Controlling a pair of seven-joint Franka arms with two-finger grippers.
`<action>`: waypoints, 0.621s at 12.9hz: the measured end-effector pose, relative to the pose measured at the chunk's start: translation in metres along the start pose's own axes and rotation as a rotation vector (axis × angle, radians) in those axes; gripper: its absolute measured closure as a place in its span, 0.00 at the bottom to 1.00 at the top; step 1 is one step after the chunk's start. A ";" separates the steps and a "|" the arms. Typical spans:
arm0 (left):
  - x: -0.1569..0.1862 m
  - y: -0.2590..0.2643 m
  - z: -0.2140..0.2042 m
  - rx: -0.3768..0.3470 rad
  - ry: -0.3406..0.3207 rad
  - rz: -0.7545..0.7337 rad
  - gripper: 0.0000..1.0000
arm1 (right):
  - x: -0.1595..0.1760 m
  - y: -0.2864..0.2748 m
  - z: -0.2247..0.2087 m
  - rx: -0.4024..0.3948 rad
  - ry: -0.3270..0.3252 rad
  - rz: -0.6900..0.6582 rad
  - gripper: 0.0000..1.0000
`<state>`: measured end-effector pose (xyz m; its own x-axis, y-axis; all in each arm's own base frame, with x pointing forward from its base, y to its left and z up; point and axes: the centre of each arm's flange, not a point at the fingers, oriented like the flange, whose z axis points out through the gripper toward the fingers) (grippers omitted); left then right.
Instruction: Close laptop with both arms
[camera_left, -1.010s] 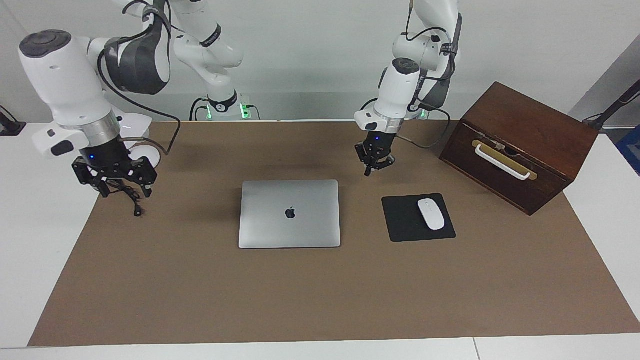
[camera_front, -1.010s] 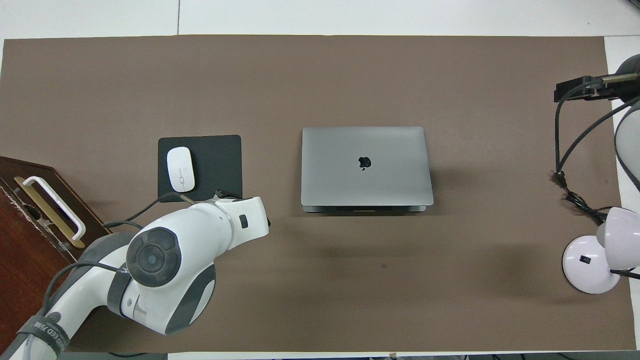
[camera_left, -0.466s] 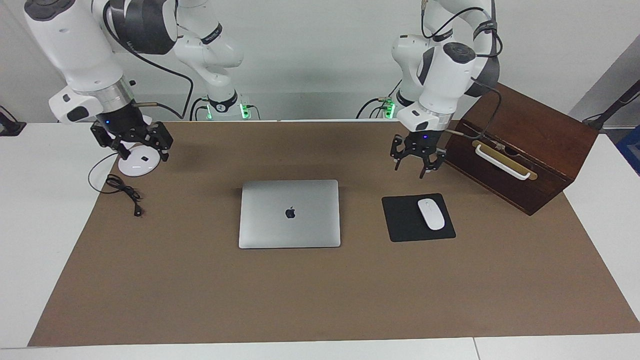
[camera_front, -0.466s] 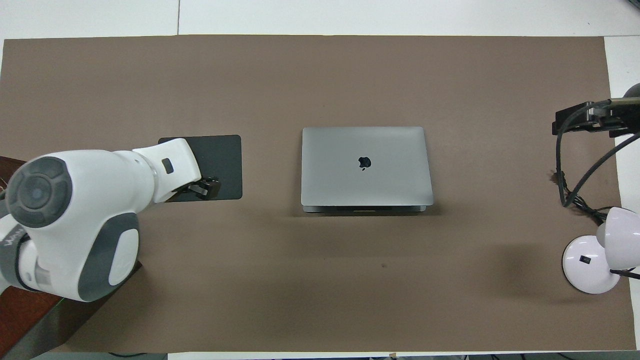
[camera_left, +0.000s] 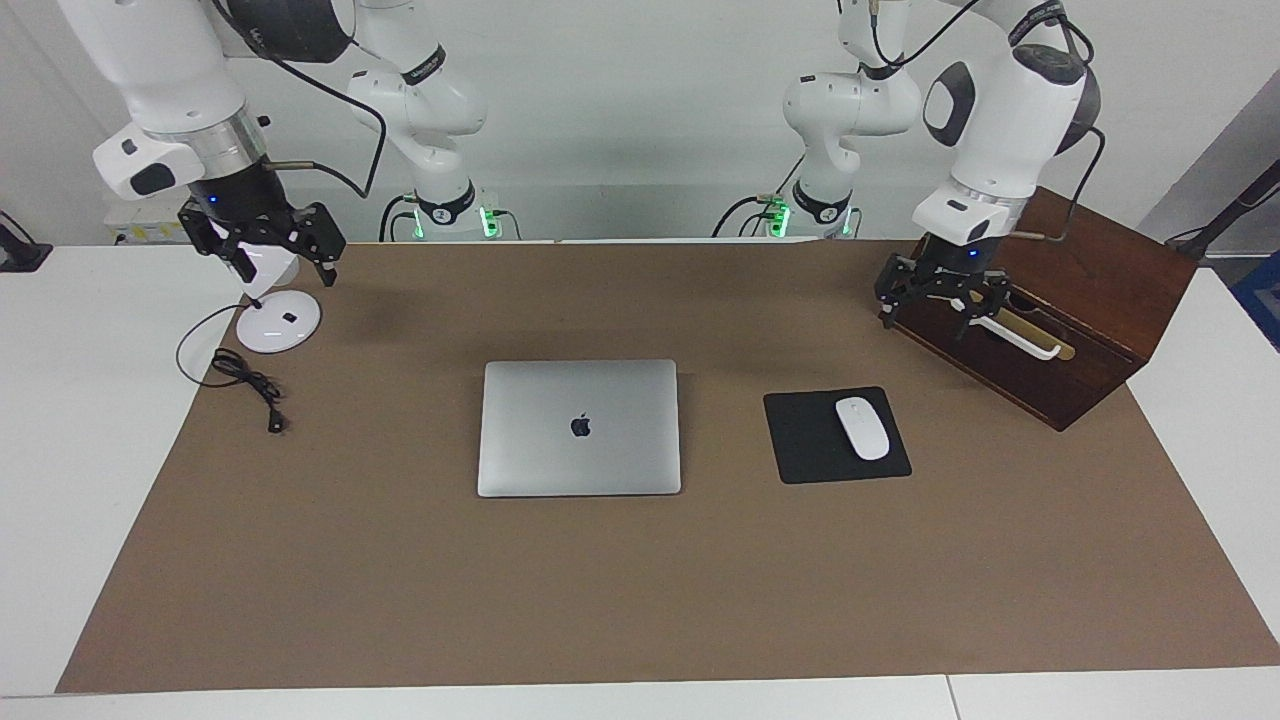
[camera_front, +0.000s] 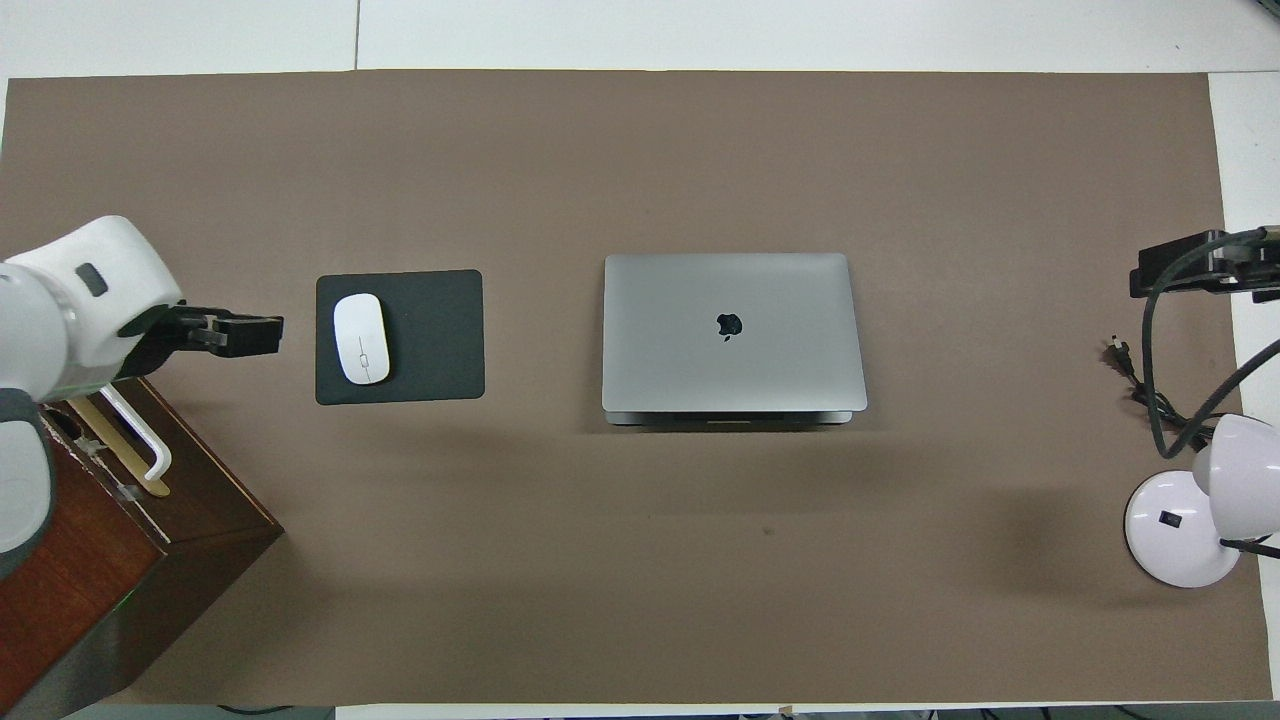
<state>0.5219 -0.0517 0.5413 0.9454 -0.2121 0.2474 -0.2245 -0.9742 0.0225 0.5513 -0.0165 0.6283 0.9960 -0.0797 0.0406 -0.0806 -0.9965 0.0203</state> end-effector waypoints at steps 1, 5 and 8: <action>0.002 -0.010 -0.014 0.002 -0.008 -0.017 0.00 | 0.000 0.000 0.001 0.000 -0.001 0.001 0.00; 0.015 -0.028 -0.075 -0.002 -0.067 -0.082 0.00 | -0.001 0.000 0.003 -0.001 -0.008 0.001 0.00; 0.024 -0.027 -0.104 -0.011 -0.132 -0.105 0.00 | -0.001 0.000 0.004 -0.001 -0.010 0.001 0.00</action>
<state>0.5263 -0.0224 0.6476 0.9865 -0.1179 0.1140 -0.1244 -0.9909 0.0521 0.5506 -0.0169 0.6241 0.9963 -0.0806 0.0303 -0.0812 -0.9965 0.0212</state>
